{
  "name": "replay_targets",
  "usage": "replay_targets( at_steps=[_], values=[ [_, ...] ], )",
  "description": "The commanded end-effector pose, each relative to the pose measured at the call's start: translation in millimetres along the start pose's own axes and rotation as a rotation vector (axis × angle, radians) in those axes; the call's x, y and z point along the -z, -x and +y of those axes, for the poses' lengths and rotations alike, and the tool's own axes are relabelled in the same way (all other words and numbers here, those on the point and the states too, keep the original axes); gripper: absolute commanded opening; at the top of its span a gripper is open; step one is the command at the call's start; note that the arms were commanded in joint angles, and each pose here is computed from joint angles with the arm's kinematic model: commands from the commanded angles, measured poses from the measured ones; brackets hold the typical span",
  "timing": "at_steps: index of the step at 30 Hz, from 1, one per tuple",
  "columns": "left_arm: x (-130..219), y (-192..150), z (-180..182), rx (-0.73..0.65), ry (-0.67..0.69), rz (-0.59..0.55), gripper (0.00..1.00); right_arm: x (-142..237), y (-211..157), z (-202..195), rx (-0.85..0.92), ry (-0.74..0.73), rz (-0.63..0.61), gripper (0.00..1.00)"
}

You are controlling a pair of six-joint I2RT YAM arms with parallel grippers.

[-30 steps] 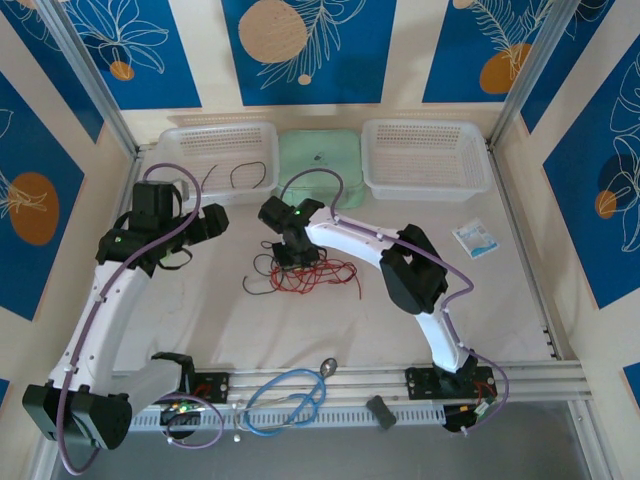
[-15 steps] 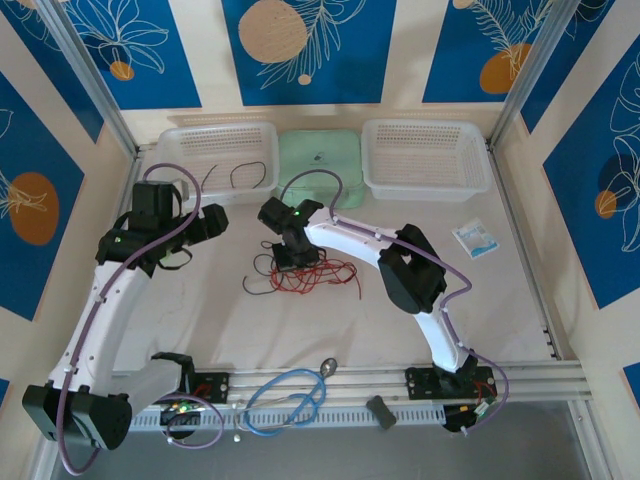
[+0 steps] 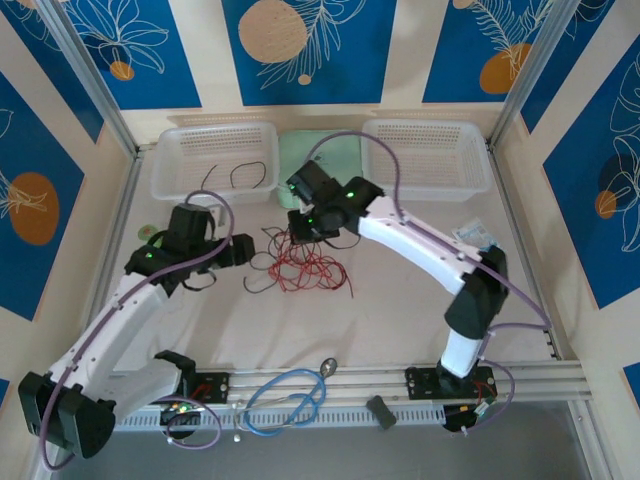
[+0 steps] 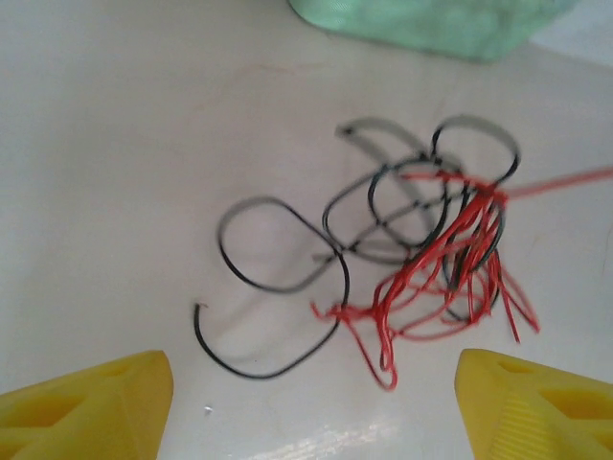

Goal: Untangle the cables

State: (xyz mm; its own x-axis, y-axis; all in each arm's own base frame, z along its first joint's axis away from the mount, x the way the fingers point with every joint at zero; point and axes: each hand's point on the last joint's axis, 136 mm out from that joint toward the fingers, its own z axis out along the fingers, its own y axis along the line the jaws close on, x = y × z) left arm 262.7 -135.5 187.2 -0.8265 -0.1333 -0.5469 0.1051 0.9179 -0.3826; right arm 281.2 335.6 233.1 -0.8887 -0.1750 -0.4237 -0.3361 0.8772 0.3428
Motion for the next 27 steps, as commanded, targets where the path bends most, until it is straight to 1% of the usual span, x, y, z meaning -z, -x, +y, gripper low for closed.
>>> replay_targets(
  at_steps=[1, 7, 12, 16, 22, 24, 25, 27],
  values=[
    [-14, 1, -22, -0.033, -0.039, -0.029, 0.76, 20, -3, 3, -0.002, 0.076, 0.013, 0.0],
    [-30, 6, -67, -0.132, -0.138, -0.096, 0.76, 49, 1, 12, -0.025, 0.194, -0.017, 0.0],
    [-50, 11, -94, -0.174, -0.19, -0.12, 0.77, 60, 1, 17, -0.036, 0.243, -0.024, 0.0],
    [-75, 14, -99, -0.219, -0.142, -0.121, 0.76, 73, 0, 21, -0.034, 0.27, -0.041, 0.0],
    [-100, 27, -89, -0.325, -0.024, -0.158, 0.75, 94, -1, 17, -0.041, 0.286, -0.073, 0.0],
    [-100, 31, -90, -0.349, -0.017, -0.18, 0.68, 99, -2, 15, -0.049, 0.291, -0.081, 0.0],
    [-98, 33, -90, -0.352, -0.021, -0.194, 0.61, 101, -2, 14, -0.052, 0.293, -0.085, 0.0],
    [-94, 35, -94, -0.357, -0.045, -0.218, 0.43, 104, -3, 10, -0.063, 0.291, -0.093, 0.0]
  ],
)
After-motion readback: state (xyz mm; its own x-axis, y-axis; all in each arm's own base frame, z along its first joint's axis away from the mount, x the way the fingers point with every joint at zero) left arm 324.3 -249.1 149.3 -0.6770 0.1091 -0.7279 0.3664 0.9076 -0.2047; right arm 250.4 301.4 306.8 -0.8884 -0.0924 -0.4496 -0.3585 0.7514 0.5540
